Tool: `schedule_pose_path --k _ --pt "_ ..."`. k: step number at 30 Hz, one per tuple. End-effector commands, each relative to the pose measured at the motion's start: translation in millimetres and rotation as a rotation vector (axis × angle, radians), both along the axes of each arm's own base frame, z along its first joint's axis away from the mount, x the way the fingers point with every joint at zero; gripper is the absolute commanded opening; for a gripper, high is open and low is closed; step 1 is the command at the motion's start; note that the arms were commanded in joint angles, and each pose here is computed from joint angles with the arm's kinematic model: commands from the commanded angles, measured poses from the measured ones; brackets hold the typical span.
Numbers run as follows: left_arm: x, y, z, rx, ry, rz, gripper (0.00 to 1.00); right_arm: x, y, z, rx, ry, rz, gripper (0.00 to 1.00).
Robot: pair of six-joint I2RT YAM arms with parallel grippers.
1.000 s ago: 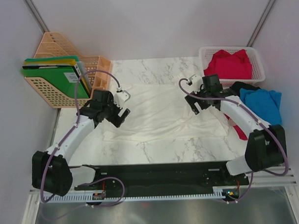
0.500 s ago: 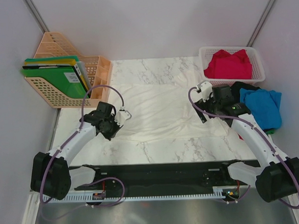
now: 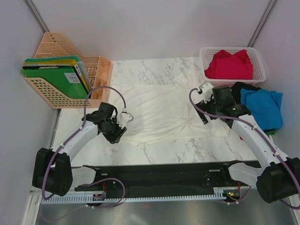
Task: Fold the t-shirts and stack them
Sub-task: Fold the flattened tshirt in 1/3 of the way
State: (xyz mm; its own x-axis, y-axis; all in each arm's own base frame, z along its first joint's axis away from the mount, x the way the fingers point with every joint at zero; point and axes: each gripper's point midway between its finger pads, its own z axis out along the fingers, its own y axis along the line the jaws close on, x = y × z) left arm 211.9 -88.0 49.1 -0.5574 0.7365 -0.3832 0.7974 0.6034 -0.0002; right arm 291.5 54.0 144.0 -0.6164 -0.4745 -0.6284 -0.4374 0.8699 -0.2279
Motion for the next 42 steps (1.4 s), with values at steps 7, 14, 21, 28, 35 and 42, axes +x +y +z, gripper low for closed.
schedule_pose_path --k 7,14,21,28,35,42 --pt "7.7 2.6 -15.8 0.037 0.013 -0.002 0.49 3.5 1.0 12.7 0.019 -0.048 -0.006 0.98" --pt "18.3 4.4 -20.4 0.058 -0.015 0.008 0.21 0.9 2.3 7.3 0.02 -0.033 0.004 0.98" --pt "21.0 0.5 -13.1 0.053 -0.044 0.003 0.02 2.5 4.9 2.1 0.026 -0.017 0.012 0.98" --pt "51.3 6.4 5.5 0.117 -0.178 0.034 0.02 3.3 5.4 -0.1 0.026 -0.011 0.013 0.98" --pt "90.9 -2.3 24.1 0.154 -0.301 0.051 0.02 2.2 5.1 -2.1 0.023 -0.004 0.014 0.98" --pt "114.9 -9.6 12.8 0.209 -0.314 0.046 0.02 -2.9 9.0 -3.3 0.039 0.005 0.04 0.98"
